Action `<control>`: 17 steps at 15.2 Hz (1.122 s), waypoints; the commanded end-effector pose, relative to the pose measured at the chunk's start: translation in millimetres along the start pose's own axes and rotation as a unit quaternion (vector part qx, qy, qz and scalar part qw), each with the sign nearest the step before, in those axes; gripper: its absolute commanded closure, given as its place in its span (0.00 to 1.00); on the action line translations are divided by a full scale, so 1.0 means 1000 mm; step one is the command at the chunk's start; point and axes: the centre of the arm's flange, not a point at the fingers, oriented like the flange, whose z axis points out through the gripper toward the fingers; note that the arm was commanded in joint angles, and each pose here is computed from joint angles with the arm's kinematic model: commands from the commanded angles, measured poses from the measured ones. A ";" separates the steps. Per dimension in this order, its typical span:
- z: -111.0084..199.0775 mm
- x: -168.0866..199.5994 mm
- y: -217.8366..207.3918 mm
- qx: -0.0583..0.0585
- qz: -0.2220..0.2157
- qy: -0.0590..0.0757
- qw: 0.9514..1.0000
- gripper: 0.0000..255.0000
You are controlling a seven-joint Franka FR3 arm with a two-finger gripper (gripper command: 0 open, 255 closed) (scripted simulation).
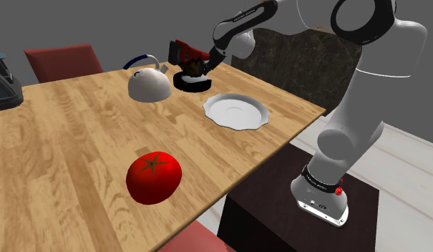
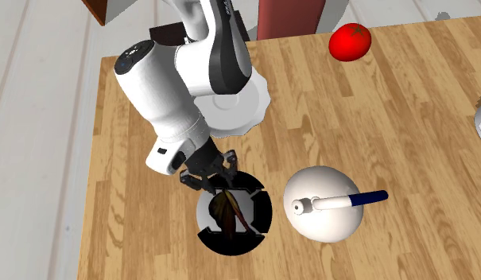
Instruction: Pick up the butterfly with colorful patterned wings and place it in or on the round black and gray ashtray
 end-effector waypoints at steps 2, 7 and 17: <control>0.000 0.000 0.000 0.000 0.000 0.000 1.000 0.00; -0.026 0.000 0.000 0.000 0.000 0.000 1.000 0.00; -0.050 0.000 0.000 0.000 0.000 0.000 1.000 0.00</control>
